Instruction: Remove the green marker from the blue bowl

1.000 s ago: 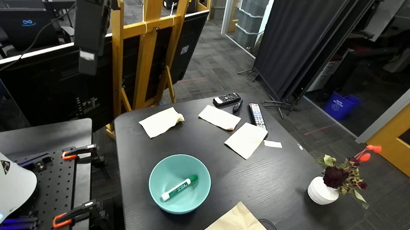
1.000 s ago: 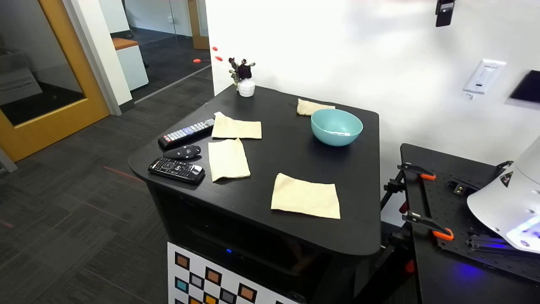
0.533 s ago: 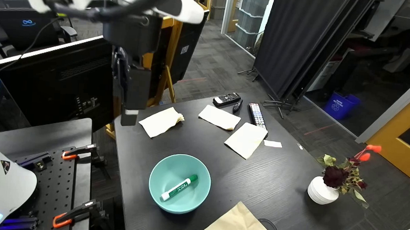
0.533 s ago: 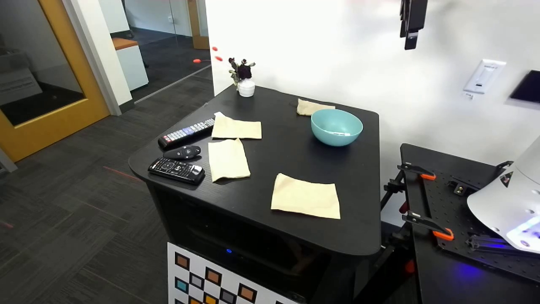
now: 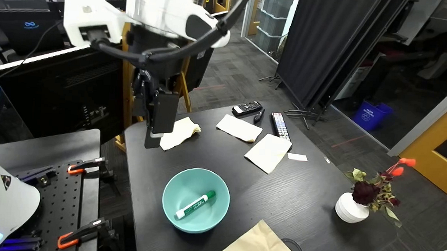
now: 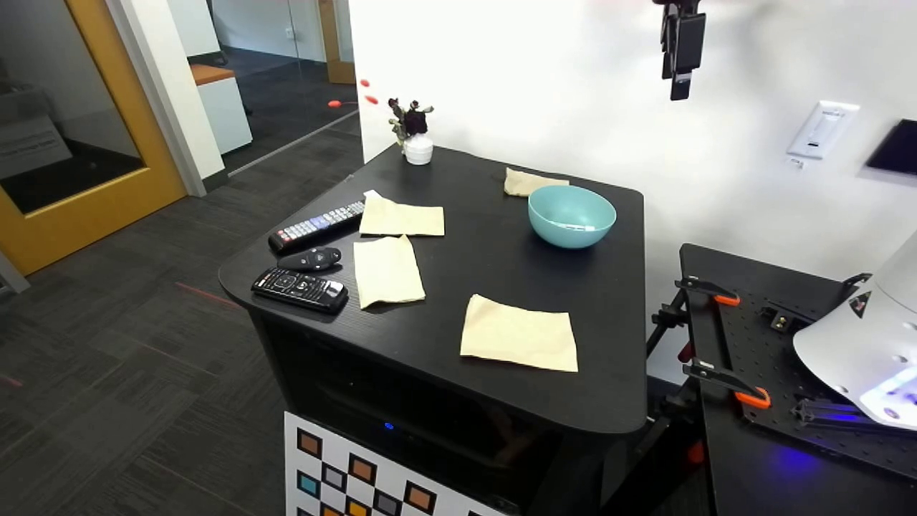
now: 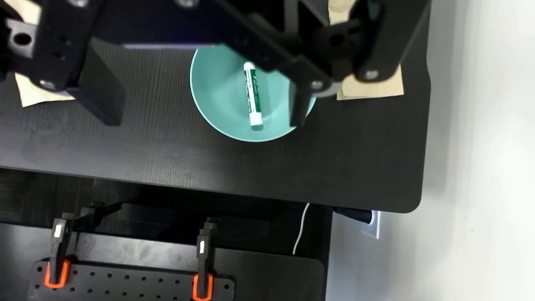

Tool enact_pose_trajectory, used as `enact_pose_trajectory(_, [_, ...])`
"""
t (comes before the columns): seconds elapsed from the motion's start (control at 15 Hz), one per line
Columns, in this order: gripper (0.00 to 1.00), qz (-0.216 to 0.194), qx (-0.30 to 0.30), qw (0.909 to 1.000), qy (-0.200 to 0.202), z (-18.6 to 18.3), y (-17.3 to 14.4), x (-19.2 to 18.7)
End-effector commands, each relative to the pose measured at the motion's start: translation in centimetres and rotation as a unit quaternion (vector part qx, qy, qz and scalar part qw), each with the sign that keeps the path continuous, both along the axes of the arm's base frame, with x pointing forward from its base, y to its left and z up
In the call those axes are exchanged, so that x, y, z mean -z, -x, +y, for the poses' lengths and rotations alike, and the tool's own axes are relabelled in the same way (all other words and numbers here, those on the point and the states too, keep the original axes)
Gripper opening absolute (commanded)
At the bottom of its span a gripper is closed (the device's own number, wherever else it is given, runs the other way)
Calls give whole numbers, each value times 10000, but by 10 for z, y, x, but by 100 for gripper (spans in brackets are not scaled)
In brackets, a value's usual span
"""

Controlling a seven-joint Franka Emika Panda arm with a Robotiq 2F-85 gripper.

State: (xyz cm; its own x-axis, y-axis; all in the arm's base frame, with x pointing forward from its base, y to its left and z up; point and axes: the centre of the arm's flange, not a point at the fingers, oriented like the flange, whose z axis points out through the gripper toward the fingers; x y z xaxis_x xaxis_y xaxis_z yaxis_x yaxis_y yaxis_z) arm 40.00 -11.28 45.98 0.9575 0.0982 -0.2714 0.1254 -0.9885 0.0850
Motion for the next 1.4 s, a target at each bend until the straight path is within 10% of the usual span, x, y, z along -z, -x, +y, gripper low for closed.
enact_pose_trajectory(0.0, [100, -3, 0, 10000, 0, 0, 0, 0])
enact_pose_trajectory(1.33, [100, -706, -120, 9973, -181, -34, -83, 190])
